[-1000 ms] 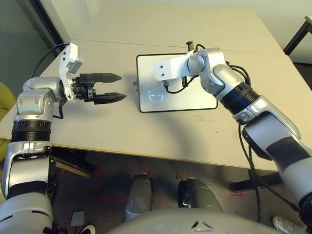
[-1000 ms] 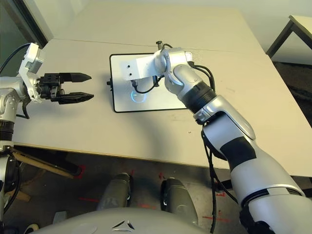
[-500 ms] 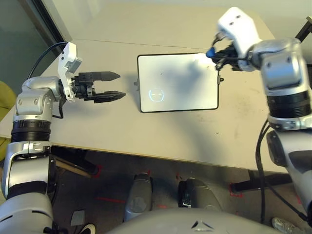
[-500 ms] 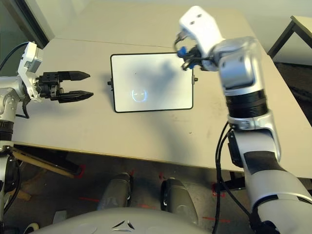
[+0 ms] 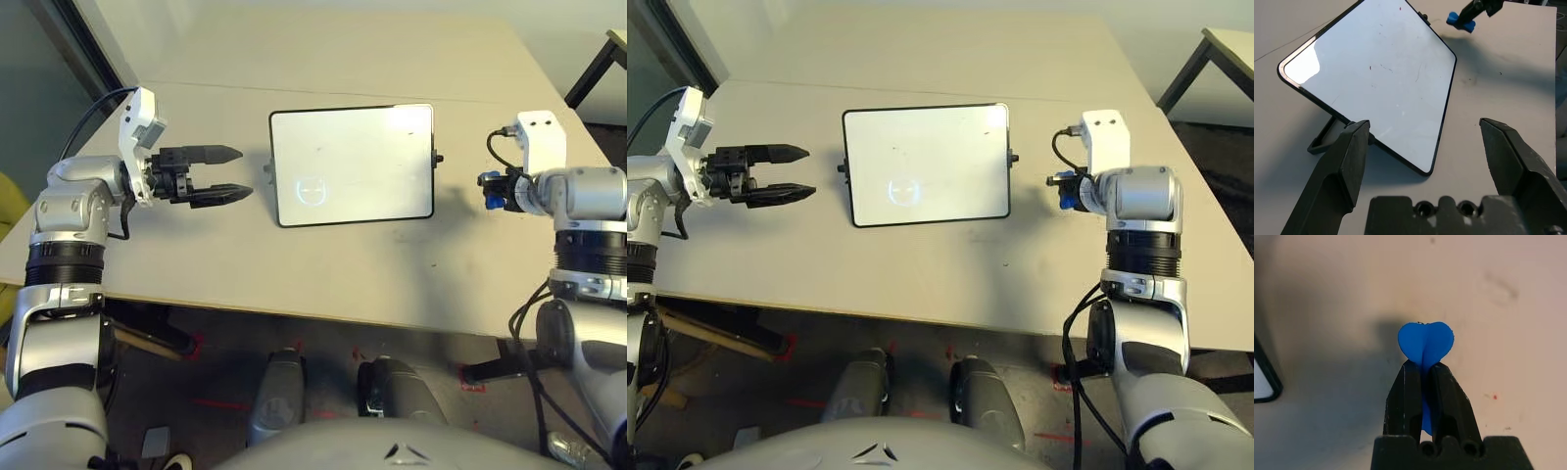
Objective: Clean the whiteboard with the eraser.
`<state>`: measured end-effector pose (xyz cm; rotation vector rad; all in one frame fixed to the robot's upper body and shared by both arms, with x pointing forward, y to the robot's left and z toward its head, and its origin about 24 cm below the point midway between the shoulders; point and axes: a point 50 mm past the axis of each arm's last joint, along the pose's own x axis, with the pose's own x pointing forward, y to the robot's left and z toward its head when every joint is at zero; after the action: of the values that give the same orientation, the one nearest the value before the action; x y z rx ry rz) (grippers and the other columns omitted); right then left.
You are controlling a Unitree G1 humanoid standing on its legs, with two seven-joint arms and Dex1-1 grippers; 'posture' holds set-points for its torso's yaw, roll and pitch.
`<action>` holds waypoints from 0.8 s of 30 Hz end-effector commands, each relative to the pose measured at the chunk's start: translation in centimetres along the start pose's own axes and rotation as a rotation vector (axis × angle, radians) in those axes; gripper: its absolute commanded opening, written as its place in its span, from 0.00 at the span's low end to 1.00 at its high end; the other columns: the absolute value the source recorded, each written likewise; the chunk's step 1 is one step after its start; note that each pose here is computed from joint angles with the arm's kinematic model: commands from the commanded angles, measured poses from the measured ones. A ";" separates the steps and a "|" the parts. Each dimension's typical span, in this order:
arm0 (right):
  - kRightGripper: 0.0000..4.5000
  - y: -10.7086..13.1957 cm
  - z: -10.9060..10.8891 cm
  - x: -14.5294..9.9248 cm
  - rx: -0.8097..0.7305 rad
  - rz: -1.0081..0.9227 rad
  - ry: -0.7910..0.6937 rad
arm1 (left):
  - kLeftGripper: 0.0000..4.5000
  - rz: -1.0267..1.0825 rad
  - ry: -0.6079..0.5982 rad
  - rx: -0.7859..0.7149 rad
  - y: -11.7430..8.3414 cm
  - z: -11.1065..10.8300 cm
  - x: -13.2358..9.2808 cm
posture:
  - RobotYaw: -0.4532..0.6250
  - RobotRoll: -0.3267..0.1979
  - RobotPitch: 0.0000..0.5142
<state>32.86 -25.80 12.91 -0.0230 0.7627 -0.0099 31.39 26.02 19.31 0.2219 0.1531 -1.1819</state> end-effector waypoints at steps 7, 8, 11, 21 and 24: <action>0.66 0.1 0.7 -0.2 0.053 0.053 0.034 | 1.00 0.017 0.002 0.004 0.0 0.0 -0.4 | 0.70 0.62 0.12; 0.77 0.0 1.0 -0.5 0.062 0.060 0.022 | 1.00 0.028 -0.002 0.006 0.0 0.1 -0.6 | 0.70 0.62 0.13; 0.99 -1.1 3.0 -1.6 0.019 0.026 -0.126 | 1.00 0.152 -0.050 0.054 1.0 0.9 -1.6 | 0.69 0.62 0.13; 0.99 -5.4 2.7 -1.1 0.095 -0.081 -0.787 | 1.00 0.950 -0.127 0.121 5.3 -0.7 -5.7 | 0.70 0.62 0.12; 0.99 -6.1 1.2 -0.4 0.026 -0.198 -0.840 | 1.00 1.119 -0.124 0.105 5.4 -2.5 -6.0 | 0.69 0.62 0.12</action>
<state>33.67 -31.37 14.71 -0.0244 -0.0345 -0.1464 34.33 33.36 19.92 0.2678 -0.1477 -0.1833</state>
